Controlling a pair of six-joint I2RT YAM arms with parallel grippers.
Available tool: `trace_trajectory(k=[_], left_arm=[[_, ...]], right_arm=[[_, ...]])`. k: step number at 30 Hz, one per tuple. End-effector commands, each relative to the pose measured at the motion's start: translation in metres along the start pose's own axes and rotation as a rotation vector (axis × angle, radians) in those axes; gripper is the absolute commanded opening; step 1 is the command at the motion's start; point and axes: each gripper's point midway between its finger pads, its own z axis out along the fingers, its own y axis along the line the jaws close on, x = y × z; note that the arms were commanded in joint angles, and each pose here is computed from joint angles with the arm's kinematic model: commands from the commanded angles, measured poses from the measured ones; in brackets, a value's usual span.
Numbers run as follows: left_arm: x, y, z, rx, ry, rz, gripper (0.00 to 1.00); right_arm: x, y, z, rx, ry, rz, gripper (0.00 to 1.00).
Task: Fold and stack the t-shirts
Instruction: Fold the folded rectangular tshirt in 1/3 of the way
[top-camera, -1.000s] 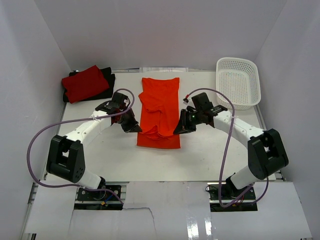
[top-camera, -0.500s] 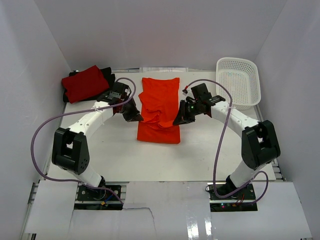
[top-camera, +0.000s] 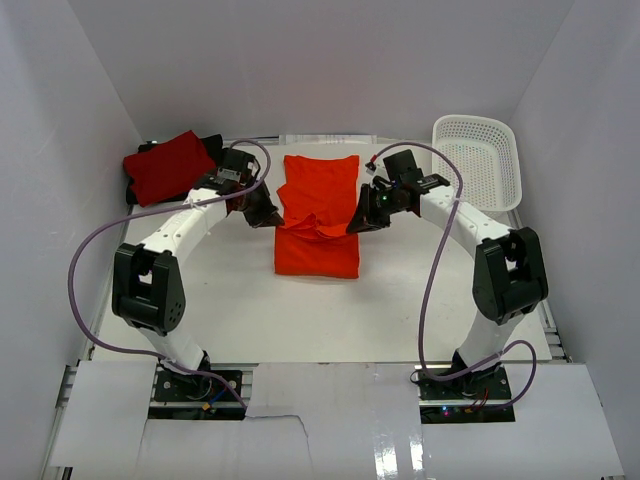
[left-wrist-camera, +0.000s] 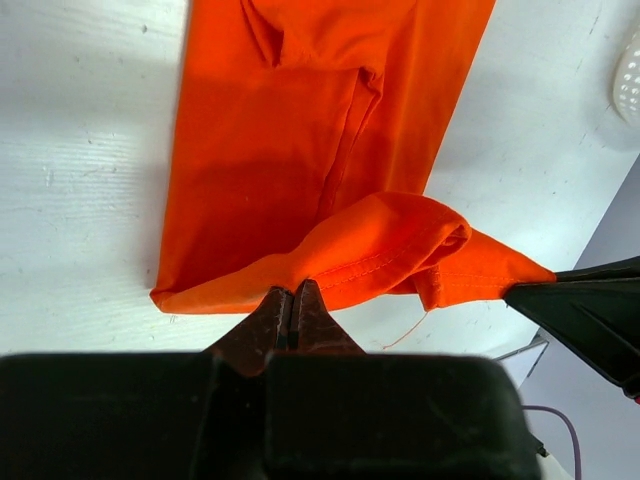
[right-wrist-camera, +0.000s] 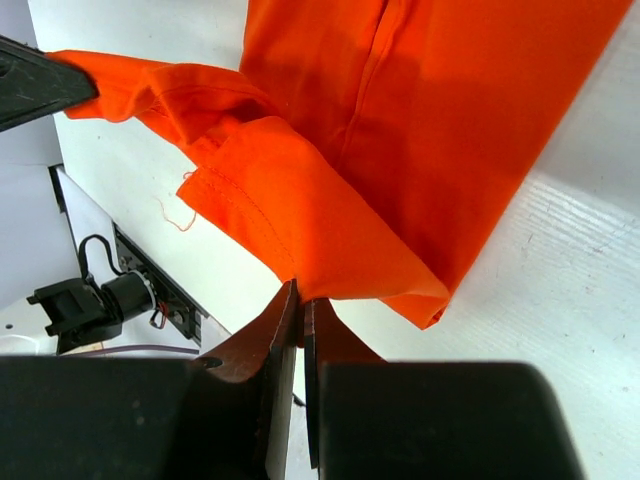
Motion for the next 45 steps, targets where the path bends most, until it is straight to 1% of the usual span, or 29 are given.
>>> trace_trajectory(k=[1,7,11,25,33,45], left_arm=[[-0.021,-0.003,-0.006,0.0,-0.053,0.022,0.0],[-0.034,-0.005,0.0,-0.001,-0.065,0.031,0.0],[-0.036,-0.004,0.01,-0.008,-0.05,0.038,0.0],[-0.05,-0.003,0.029,-0.022,-0.063,0.058,0.0],[-0.065,-0.012,0.034,-0.011,-0.081,0.079,0.0],[-0.067,-0.002,0.052,-0.042,-0.063,0.087,0.0]], right_arm=[[-0.014,0.005,-0.005,-0.015,-0.017,-0.037,0.08],[-0.024,0.003,-0.002,-0.017,-0.019,-0.04,0.08],[-0.029,0.0,0.001,-0.013,-0.023,-0.045,0.08],[-0.051,-0.015,0.011,-0.003,-0.029,-0.042,0.08],[-0.066,-0.016,0.014,-0.006,-0.038,-0.052,0.08],[-0.073,-0.025,0.026,0.0,-0.027,-0.043,0.08]])
